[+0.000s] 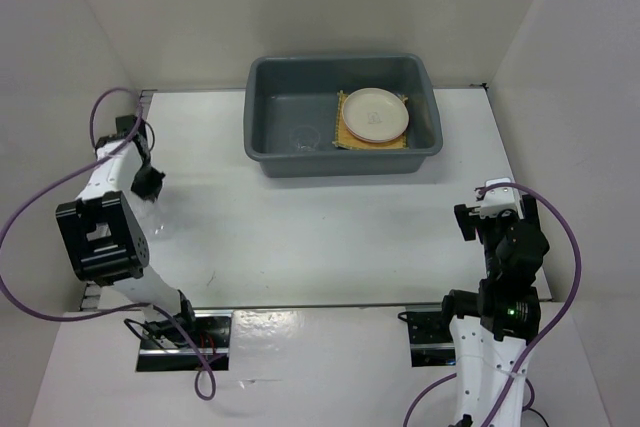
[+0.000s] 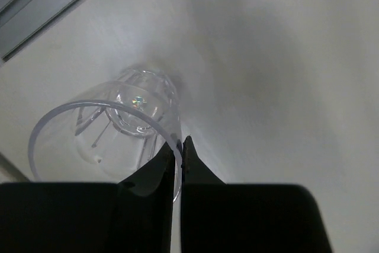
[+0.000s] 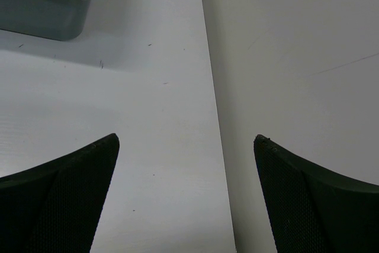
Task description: Place the mixed dishes into the plastic bin
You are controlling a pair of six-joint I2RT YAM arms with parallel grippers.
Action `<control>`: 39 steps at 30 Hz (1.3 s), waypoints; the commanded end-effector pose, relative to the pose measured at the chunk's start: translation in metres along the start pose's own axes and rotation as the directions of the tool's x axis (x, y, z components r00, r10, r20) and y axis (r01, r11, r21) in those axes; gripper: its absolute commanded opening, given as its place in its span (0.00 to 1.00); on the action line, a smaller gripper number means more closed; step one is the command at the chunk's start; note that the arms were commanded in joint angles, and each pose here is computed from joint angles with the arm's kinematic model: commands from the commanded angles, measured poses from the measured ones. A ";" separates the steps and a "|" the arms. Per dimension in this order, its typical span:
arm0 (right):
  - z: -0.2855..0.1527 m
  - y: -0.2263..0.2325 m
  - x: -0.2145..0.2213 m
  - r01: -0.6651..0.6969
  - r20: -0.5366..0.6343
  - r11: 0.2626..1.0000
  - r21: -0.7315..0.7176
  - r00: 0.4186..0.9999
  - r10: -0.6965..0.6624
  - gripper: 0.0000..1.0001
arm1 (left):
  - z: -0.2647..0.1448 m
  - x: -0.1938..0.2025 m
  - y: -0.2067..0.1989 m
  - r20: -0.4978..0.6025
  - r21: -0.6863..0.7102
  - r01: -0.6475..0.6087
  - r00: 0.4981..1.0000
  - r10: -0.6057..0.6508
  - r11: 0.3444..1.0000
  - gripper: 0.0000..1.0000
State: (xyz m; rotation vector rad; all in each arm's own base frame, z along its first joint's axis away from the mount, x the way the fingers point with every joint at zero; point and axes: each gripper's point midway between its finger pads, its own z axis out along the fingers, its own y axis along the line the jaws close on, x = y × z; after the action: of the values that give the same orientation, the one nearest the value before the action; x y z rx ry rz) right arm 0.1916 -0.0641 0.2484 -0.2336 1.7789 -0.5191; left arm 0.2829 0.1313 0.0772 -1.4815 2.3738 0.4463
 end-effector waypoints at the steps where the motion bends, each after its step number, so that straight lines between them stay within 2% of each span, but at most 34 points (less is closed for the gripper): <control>1: 0.002 -0.002 -0.005 0.008 0.021 1.000 0.010 1.000 -0.009 0.99 | -0.074 -0.043 -0.081 0.091 0.379 -0.118 0.992 0.090 0.918 0.00; 2: 0.002 -0.002 -0.005 0.008 0.021 1.000 0.010 1.000 -0.009 0.99 | -0.098 -0.049 -0.101 0.128 0.479 -0.168 0.984 0.120 0.862 0.00; 3: 0.002 -0.002 -0.005 0.008 0.021 1.000 0.010 1.000 -0.009 0.99 | -0.135 -0.066 -0.122 0.213 0.567 -0.235 0.968 0.136 0.789 0.00; 4: 0.002 -0.002 -0.005 0.008 0.021 1.000 0.010 1.000 -0.009 0.99 | -0.172 -0.061 -0.151 0.277 0.659 -0.317 0.945 0.173 0.682 0.00; 6: 0.004 -0.003 -0.006 0.008 0.021 1.000 0.010 1.000 -0.009 0.99 | -0.200 -0.066 -0.174 0.347 0.641 -0.396 0.914 0.212 0.658 0.00; 7: 0.005 -0.002 -0.005 0.009 0.013 1.000 0.006 1.000 -0.009 0.99 | -0.230 -0.067 -0.197 0.392 0.635 -0.453 0.887 0.244 0.626 0.00; 9: 0.005 -0.002 -0.005 0.009 0.013 1.000 0.006 1.000 -0.009 0.99 | -0.255 -0.064 -0.220 0.445 0.631 -0.517 0.852 0.276 0.579 0.00; 10: 0.005 -0.001 -0.005 0.000 0.013 1.000 0.006 1.000 0.000 0.99 | -0.248 -0.053 -0.236 0.449 0.615 -0.562 0.826 0.341 0.553 0.00; 11: 0.005 -0.001 -0.005 0.000 0.013 1.000 0.006 1.000 0.000 0.99 | -0.292 -0.047 -0.251 0.522 0.641 -0.606 0.794 0.312 0.470 0.00; 14: 0.007 0.000 -0.004 0.000 0.005 1.000 0.002 1.000 0.000 0.99 | -0.309 -0.003 -0.287 0.571 0.637 -0.679 0.733 0.369 0.364 0.00; 16: 0.007 0.000 -0.004 0.000 0.005 1.000 0.002 1.000 0.000 0.99 | -0.298 0.024 -0.308 0.563 0.628 -0.699 0.712 0.419 0.343 0.00; 17: 0.009 0.002 -0.003 0.002 0.001 1.000 -0.010 1.000 -0.002 0.99 | -0.304 0.044 -0.318 0.585 0.614 -0.724 0.684 0.435 0.314 0.00; 18: 0.009 0.002 -0.003 0.002 0.001 1.000 -0.011 1.000 -0.002 0.99 | -0.290 0.052 -0.330 0.599 0.570 -0.750 0.660 0.455 0.337 0.00; 21: 0.009 0.002 -0.003 0.002 0.001 1.000 -0.011 1.000 -0.002 0.99 | -0.298 0.081 -0.354 0.673 0.506 -0.810 0.586 0.451 0.297 0.00; 23: 0.009 0.002 -0.003 0.002 0.001 1.000 -0.011 1.000 -0.002 0.99 | -0.300 0.094 -0.365 0.702 0.477 -0.831 0.557 0.444 0.288 0.00; 26: 0.010 0.003 -0.002 0.003 -0.007 1.000 -0.015 1.000 -0.003 0.99 | -0.271 0.116 -0.384 0.709 0.411 -0.857 0.514 0.482 0.309 0.00; 29: 0.012 0.006 -0.002 -0.002 -0.010 1.000 -0.028 1.000 0.002 0.99 | -0.242 0.117 -0.391 0.696 0.354 -0.862 0.502 0.513 0.363 0.00; 35: 0.018 0.017 -0.007 -0.004 -0.003 0.998 -0.068 1.000 0.004 0.99 | -0.216 0.120 -0.399 0.678 0.335 -0.863 0.499 0.539 0.378 0.00; 39: 0.019 0.016 -0.005 -0.003 -0.015 0.998 -0.064 1.000 0.002 0.99 | -0.232 0.115 -0.399 0.694 0.356 -0.858 0.508 0.509 0.371 0.00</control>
State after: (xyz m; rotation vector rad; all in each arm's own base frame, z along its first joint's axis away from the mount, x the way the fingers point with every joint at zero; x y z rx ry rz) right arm 0.2077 -0.0503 0.2330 -0.3070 1.8474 -0.4543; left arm 0.5647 -0.2274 0.1651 0.1103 2.3222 0.0423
